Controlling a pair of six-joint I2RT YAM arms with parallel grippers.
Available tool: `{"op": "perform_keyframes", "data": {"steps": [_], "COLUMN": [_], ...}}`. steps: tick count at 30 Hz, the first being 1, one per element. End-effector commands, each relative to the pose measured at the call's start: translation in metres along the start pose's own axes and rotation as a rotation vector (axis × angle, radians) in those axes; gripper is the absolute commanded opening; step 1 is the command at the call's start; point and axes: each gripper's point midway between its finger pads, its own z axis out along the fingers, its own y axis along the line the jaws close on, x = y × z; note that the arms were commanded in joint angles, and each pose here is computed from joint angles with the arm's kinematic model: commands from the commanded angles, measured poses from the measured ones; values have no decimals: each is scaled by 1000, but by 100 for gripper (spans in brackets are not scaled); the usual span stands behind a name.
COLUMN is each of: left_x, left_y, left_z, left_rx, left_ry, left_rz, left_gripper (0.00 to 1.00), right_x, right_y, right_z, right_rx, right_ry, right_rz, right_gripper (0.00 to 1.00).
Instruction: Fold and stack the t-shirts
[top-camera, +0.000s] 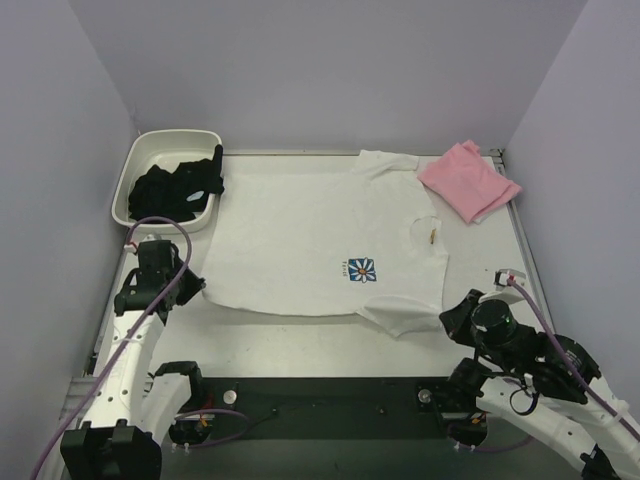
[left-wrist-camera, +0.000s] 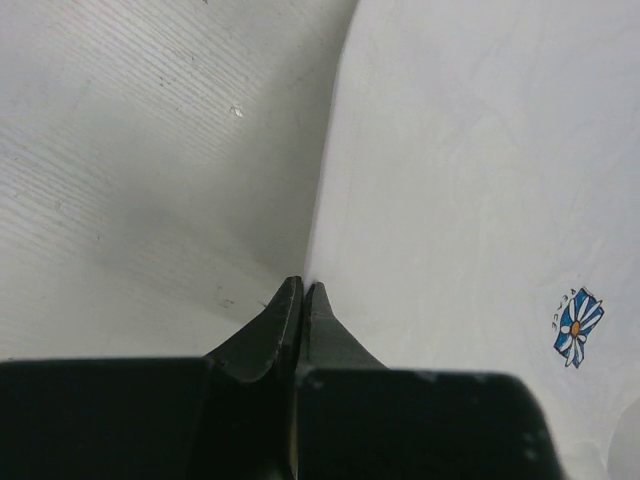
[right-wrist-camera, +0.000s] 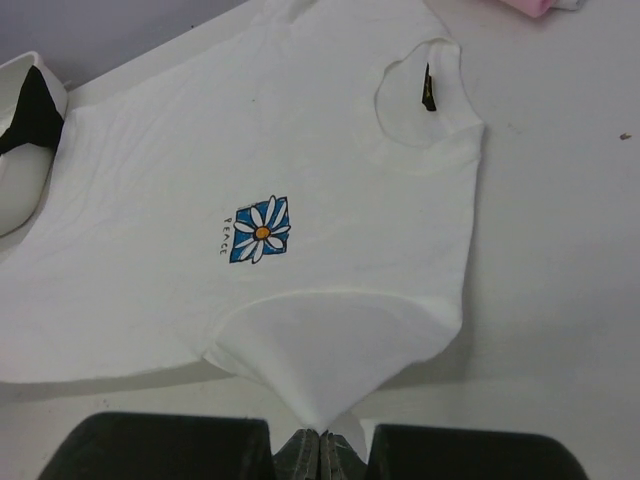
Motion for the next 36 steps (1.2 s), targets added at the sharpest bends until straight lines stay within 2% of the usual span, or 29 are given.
{"op": "perform_keyframes", "data": {"steps": [1, 9, 14, 24, 29, 36], "left_x": [-9, -8, -14, -43, -56, -60], "left_y": [-6, -7, -21, -41, -54, -59], "left_z": [-23, -29, -21, 1, 22, 52], "left_rx": [36, 55, 80, 61, 44, 12], "left_ry": [-39, -46, -24, -32, -8, 31], "left_rz": [10, 7, 6, 6, -2, -1], "left_gripper": [0, 0, 0, 0, 0, 0], "right_x": [-12, -24, -46, -94, -110, -137], "right_y": [-22, -21, -15, 29, 47, 45], "right_z": [-17, -26, -25, -7, 20, 57], "right_rx": [66, 52, 80, 117, 104, 120], "right_ry": [-49, -83, -157, -243, -192, -135], "right_rz": [-30, -12, -30, -118, -70, 17], "right_gripper": [0, 0, 0, 0, 0, 0]}}
